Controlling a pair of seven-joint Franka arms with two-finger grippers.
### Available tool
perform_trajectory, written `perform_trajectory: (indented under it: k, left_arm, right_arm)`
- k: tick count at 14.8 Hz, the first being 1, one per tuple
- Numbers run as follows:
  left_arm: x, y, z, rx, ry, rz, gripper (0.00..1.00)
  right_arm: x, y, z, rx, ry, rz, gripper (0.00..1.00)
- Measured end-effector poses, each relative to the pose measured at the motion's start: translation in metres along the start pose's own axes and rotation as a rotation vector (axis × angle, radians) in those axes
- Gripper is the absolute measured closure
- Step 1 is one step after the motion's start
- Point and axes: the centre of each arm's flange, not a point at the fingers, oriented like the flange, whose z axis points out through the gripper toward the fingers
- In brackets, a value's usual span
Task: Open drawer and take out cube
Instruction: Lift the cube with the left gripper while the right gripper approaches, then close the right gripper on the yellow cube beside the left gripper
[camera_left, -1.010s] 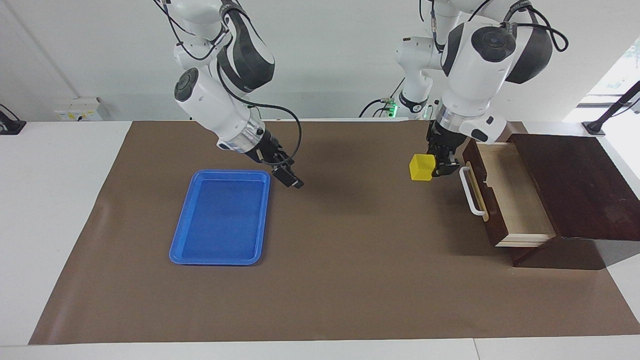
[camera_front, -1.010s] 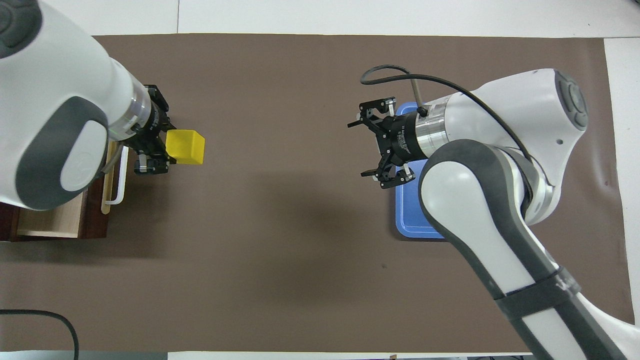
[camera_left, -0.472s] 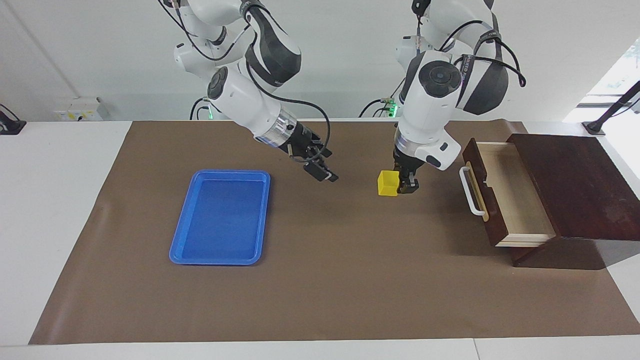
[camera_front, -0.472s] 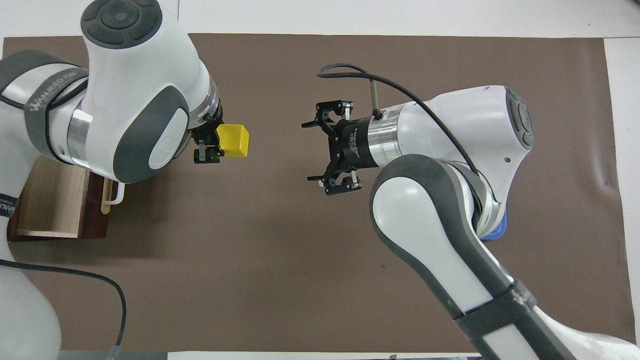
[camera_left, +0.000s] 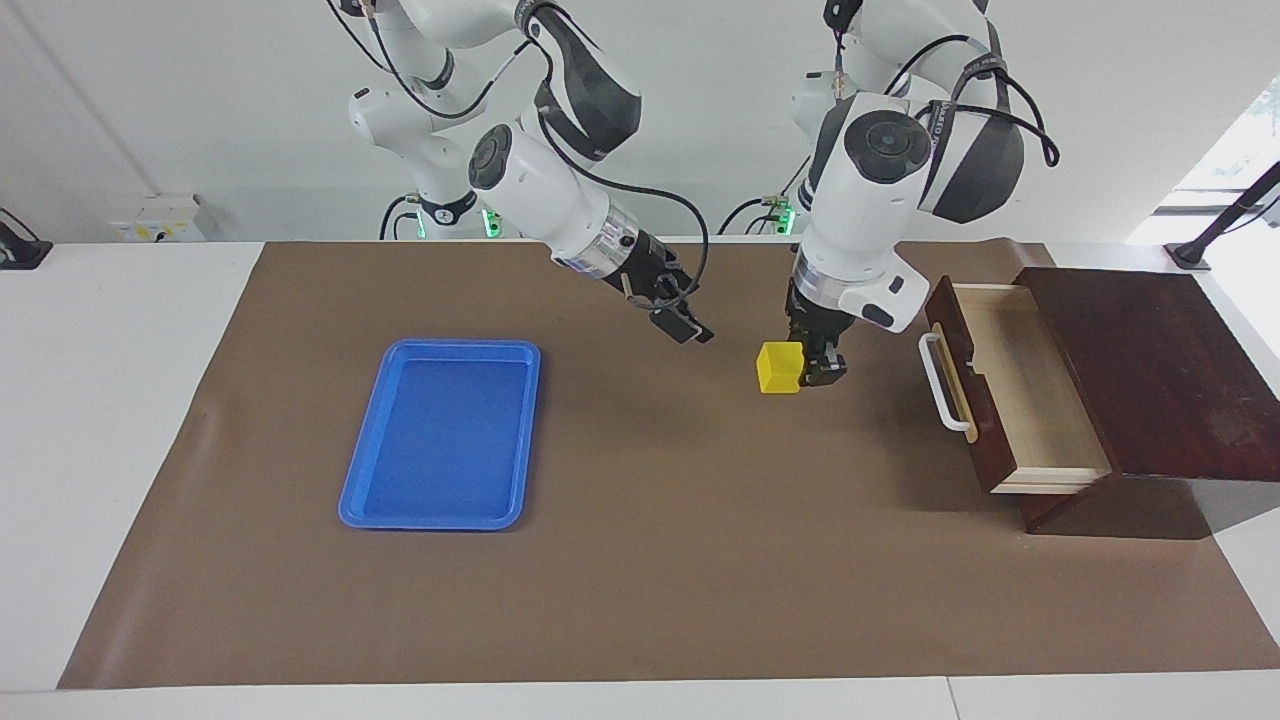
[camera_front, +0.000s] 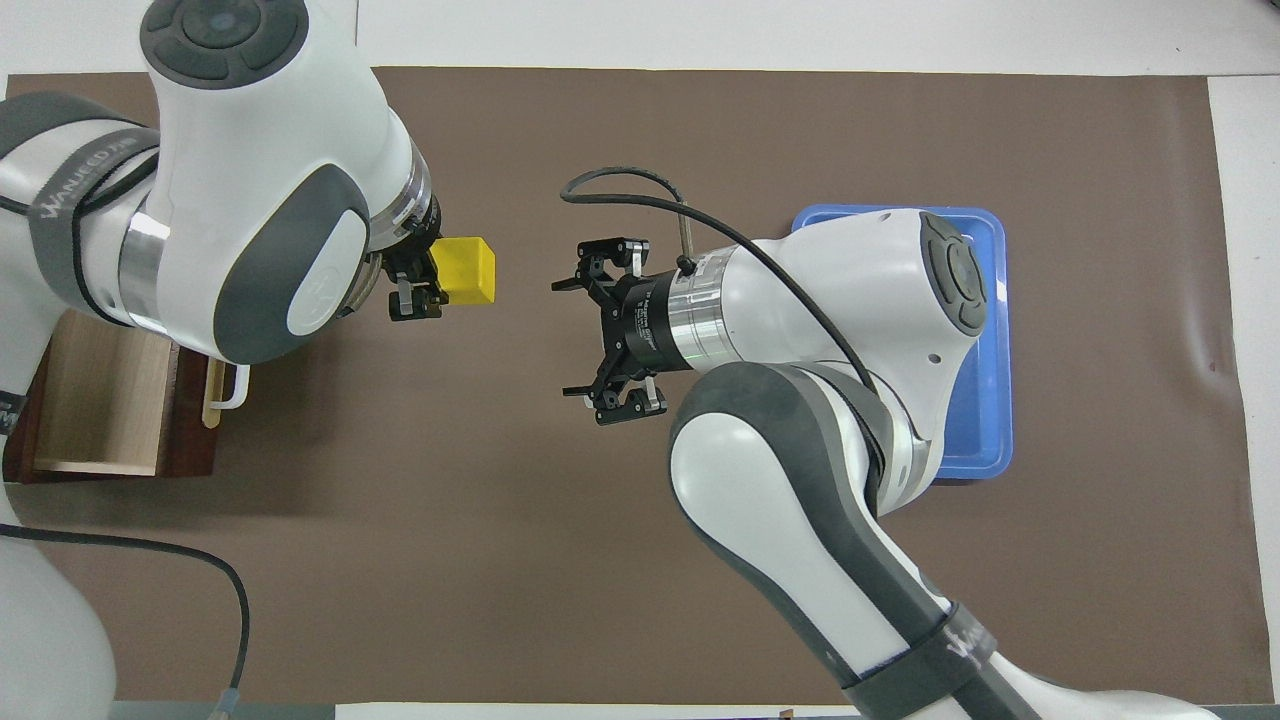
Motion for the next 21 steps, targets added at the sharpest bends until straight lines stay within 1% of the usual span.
perform_trajectory:
  k: [2, 5, 6, 9, 11, 13, 16, 21]
  left_arm:
    - [0.000, 0.000, 0.000, 0.000, 0.000, -0.011, 0.44]
    - [0.000, 0.000, 0.000, 0.000, 0.000, -0.021, 0.44]
    - [0.000, 0.000, 0.000, 0.000, 0.000, -0.026, 0.44]
    - [-0.002, -0.001, 0.000, 0.000, 0.000, -0.031, 0.44]
    - [-0.011, -0.006, 0.000, -0.001, 0.002, -0.045, 0.44]
    - [-0.016, -0.009, 0.000, -0.002, 0.005, -0.059, 0.44]
    - [-0.024, -0.014, 0.000, -0.001, 0.003, -0.055, 0.44]
    - [-0.025, -0.015, 0.001, 0.004, 0.006, -0.061, 0.44]
  right_arm:
    - [-0.004, -0.003, 0.001, 0.025, -0.002, 0.004, 0.00]
    - [-0.009, -0.015, 0.010, 0.032, -0.010, 0.021, 0.00]
    - [-0.012, -0.019, 0.017, 0.029, -0.009, 0.024, 0.00]
    - [-0.016, -0.028, 0.050, 0.007, 0.025, 0.021, 0.00]
    - [-0.021, -0.036, 0.062, -0.003, 0.034, 0.022, 0.00]
    - [-0.023, -0.049, 0.061, -0.001, 0.056, 0.040, 0.00]
    - [-0.031, -0.058, 0.066, 0.009, 0.055, 0.027, 0.00]
    - [-0.032, -0.060, 0.068, 0.010, 0.056, 0.024, 0.00]
